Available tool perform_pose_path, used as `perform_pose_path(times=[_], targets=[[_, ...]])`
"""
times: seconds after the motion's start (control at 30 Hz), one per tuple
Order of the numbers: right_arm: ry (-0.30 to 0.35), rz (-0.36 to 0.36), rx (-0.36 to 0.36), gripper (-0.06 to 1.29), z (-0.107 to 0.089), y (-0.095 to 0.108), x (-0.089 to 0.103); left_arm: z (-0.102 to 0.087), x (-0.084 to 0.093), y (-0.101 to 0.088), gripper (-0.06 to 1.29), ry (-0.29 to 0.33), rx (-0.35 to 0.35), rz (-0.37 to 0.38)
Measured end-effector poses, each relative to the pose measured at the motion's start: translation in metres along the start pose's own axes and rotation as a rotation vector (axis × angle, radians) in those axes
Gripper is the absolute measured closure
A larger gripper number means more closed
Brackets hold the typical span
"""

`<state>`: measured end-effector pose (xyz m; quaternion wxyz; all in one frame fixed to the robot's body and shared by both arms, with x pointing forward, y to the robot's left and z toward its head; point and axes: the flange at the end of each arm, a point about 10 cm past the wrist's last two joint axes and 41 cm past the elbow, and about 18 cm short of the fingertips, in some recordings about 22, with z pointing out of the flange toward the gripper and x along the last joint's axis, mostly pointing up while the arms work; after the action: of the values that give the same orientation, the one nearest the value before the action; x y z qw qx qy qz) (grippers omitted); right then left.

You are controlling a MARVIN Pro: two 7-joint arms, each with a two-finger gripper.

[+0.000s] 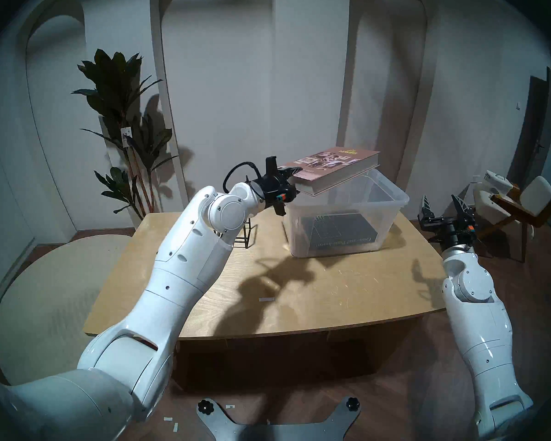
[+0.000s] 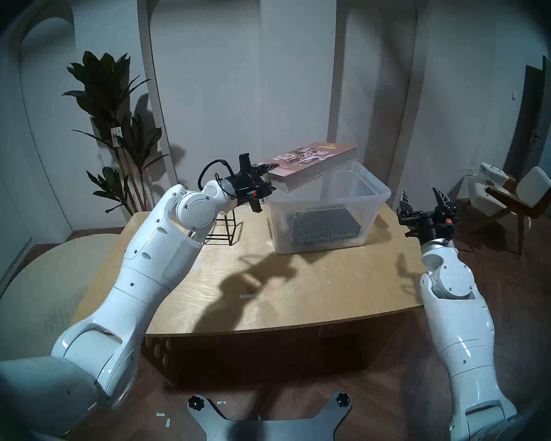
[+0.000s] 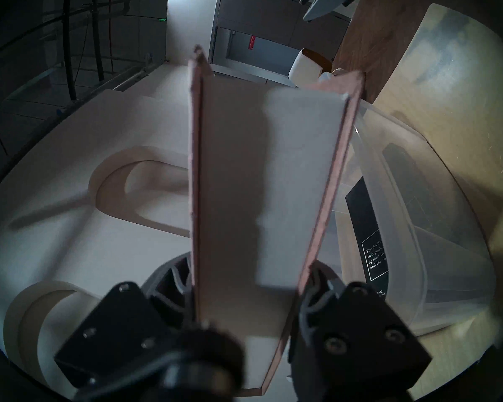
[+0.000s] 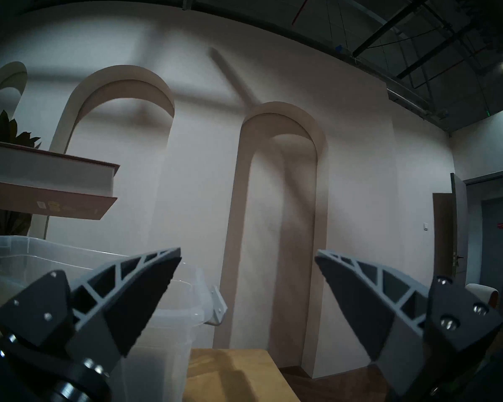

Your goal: Pack the books into the storage box

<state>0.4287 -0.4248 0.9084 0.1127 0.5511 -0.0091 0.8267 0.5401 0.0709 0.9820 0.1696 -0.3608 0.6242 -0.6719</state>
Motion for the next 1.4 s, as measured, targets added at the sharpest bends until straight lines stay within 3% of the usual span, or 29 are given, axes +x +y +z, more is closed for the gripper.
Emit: perform_pose_path(times=[0.33, 1.4], targets=[[-0.005, -0.015, -0.067, -0.02, 0.003, 0.026, 0.0, 0.02, -0.012, 0.004, 0.8, 0.013, -0.047, -0.005], [-0.005, -0.023, -0.089, -0.02, 0.007, 0.034, 0.001, 0.076, -0.007, 0.004, 0.8, 0.111, -0.174, 0.098]])
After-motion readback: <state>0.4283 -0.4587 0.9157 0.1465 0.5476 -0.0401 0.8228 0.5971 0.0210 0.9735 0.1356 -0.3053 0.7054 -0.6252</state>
